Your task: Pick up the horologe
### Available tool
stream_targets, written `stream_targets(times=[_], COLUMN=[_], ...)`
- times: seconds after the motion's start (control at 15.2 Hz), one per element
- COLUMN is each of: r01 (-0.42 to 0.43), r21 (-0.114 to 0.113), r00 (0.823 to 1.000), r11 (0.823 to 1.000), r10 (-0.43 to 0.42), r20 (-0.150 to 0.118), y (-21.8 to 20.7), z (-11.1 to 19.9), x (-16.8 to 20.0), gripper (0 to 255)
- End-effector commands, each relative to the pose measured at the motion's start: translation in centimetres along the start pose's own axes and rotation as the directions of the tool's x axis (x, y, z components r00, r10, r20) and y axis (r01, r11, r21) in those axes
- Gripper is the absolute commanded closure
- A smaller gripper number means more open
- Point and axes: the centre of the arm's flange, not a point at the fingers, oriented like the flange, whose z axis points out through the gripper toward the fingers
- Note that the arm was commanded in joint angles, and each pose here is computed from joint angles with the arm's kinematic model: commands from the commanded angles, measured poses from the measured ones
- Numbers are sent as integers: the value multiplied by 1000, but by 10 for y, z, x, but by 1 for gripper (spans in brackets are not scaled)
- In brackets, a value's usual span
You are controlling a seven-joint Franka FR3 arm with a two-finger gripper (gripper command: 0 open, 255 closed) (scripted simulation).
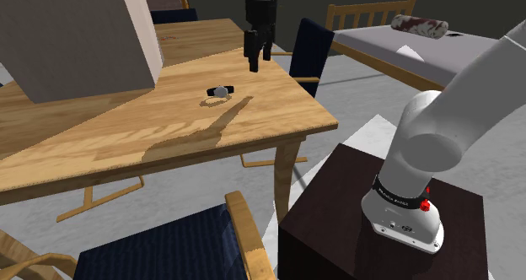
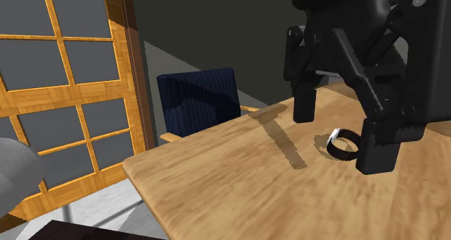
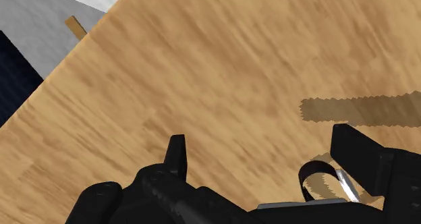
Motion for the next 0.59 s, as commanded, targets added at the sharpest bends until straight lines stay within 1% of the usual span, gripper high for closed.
stream_targets(times=[0.0,0.13,0.26,0.4,0.53], r01=[77,152,225,297,367], r21=[-6,-14,-21,-29,-37], r00=[997,988,974,955,930], r11=[997,988,974,955,929], r10=[-77,-152,-225,-297,-368], r20=[-6,-11,-15,-18,-21], y=[-17,-35,-54,-74,-96], z=[-1,0,0,1,1], x=[19,39,57,73,88], gripper=[0,0,0,0,0])
